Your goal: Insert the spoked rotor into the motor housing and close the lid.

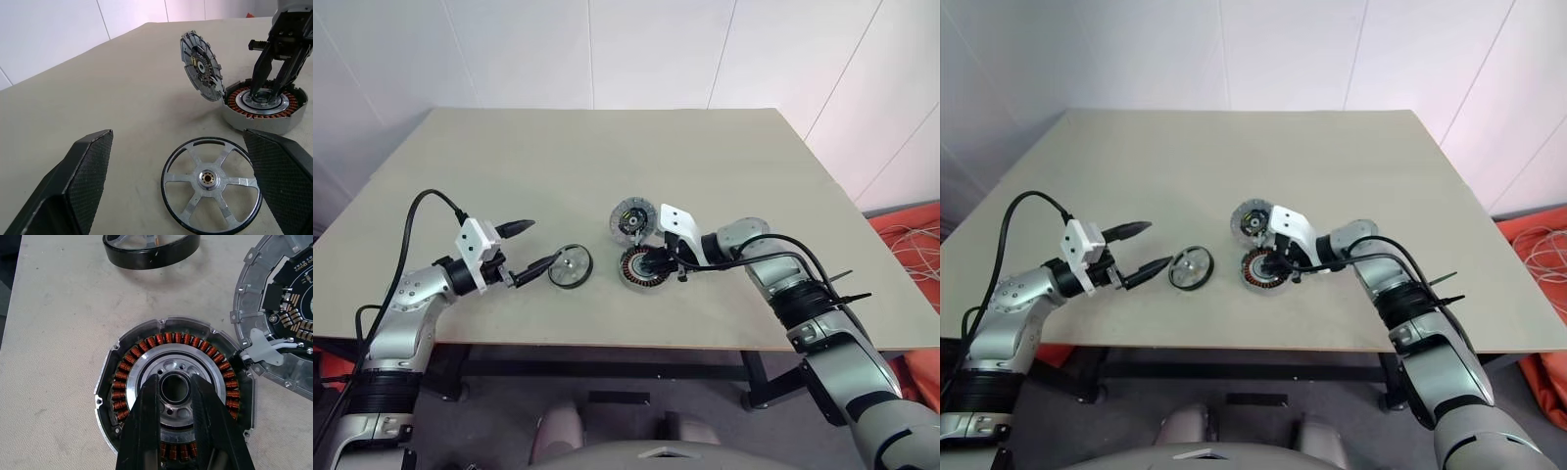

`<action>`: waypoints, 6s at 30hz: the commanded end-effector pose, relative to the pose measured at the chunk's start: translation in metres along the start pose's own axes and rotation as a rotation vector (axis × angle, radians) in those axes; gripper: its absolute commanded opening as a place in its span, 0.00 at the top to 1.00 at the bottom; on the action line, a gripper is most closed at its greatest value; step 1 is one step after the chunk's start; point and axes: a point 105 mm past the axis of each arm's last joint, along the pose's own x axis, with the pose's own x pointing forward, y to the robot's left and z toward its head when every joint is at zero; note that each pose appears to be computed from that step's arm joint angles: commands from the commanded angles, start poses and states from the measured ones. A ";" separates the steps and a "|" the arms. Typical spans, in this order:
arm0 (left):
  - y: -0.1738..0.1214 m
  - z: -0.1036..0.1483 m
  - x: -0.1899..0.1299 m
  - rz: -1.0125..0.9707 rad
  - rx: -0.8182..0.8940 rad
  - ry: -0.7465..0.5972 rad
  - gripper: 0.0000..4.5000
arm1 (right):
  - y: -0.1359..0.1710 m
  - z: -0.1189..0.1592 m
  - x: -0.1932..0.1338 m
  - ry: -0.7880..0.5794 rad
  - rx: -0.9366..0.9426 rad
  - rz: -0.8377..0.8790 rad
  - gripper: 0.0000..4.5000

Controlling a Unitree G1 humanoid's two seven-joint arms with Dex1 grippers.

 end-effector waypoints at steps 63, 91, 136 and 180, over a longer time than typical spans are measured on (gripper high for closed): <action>0.008 0.010 -0.001 0.034 0.043 -0.029 0.00 | -0.001 0.021 -0.015 -0.146 0.051 -0.139 1.00; 0.011 0.012 -0.002 0.038 0.052 -0.026 0.00 | -0.002 0.015 -0.013 -0.206 0.110 -0.148 1.00; 0.033 0.025 -0.005 0.136 0.005 -0.073 0.00 | -0.004 0.027 -0.033 -0.247 0.080 -0.193 1.00; 0.013 0.017 -0.017 -0.599 0.271 0.554 0.00 | 0.011 0.044 -0.058 -0.148 -0.162 -0.156 0.01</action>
